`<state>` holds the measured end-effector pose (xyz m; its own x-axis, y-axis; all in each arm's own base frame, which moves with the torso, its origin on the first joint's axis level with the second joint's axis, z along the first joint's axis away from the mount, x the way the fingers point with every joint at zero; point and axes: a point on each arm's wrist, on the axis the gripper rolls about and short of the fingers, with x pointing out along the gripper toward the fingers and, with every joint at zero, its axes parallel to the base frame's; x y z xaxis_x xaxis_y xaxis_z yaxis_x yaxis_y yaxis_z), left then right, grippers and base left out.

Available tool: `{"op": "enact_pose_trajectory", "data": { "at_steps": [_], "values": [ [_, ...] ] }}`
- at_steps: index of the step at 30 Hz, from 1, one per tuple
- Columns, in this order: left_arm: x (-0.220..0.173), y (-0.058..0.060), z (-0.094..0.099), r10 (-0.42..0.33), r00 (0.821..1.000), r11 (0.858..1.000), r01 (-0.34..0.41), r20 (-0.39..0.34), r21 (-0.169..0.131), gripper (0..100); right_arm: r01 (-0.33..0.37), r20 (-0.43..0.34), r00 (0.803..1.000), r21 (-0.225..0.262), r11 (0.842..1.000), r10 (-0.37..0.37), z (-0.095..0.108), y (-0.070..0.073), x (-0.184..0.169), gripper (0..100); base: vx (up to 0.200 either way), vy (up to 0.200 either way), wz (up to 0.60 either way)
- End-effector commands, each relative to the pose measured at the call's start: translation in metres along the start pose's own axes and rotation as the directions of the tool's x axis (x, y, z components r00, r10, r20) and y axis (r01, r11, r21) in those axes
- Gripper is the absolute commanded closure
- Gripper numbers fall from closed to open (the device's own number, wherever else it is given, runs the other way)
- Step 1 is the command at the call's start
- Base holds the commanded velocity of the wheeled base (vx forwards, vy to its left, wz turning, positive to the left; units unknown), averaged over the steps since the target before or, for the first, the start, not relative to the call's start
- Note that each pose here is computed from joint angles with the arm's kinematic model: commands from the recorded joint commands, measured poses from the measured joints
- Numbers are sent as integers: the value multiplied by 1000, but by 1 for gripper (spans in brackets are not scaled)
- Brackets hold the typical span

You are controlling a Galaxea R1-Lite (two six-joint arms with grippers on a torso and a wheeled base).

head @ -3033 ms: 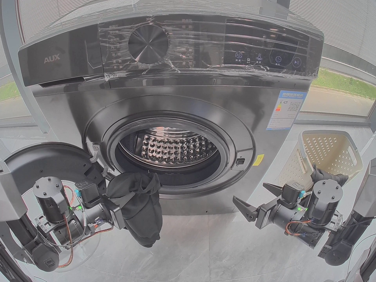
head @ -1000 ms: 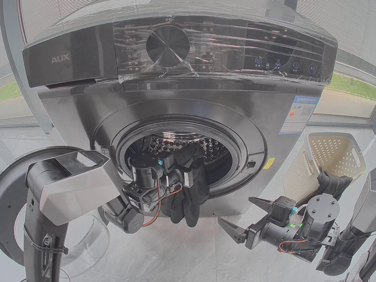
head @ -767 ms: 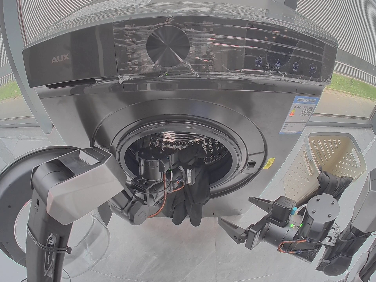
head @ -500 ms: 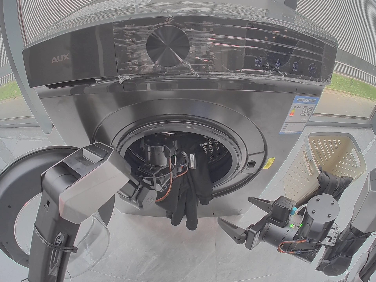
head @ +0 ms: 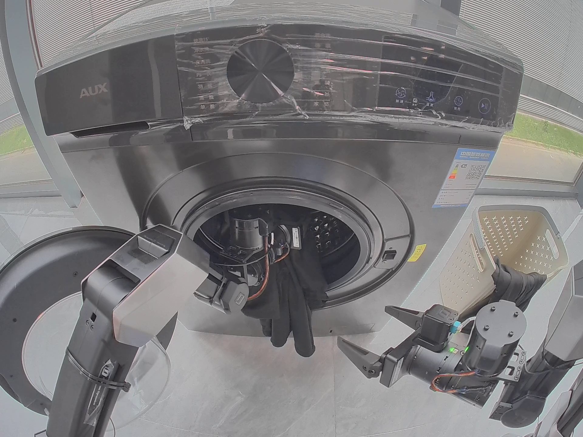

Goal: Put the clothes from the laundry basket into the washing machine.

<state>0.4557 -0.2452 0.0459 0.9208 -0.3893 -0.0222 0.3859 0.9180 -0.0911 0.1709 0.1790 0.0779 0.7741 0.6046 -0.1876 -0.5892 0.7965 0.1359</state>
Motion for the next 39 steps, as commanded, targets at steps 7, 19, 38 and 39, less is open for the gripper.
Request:
{"op": "enact_pose_trajectory", "data": {
  "at_steps": [7,19,38,39],
  "values": [
    [-39,-7,-1,-31,972,999,36,-232,17,0,-1,-1,1000,1,1000,1,0,0,0,0,0,0,0],
    [-66,-16,-14,-105,915,992,124,-391,24,0,-15,-7,1000,-2,1000,15,-2,3,-1,0,0,0,0],
    [-57,-9,-57,-72,887,991,115,-456,68,100,-27,-11,1000,-3,1000,27,-3,6,-2,0,0,0,0],
    [-55,-8,-55,-70,894,992,111,-443,67,100,-27,-12,1000,-3,1000,27,-3,6,-1,0,0,0,0]
  ]
}}
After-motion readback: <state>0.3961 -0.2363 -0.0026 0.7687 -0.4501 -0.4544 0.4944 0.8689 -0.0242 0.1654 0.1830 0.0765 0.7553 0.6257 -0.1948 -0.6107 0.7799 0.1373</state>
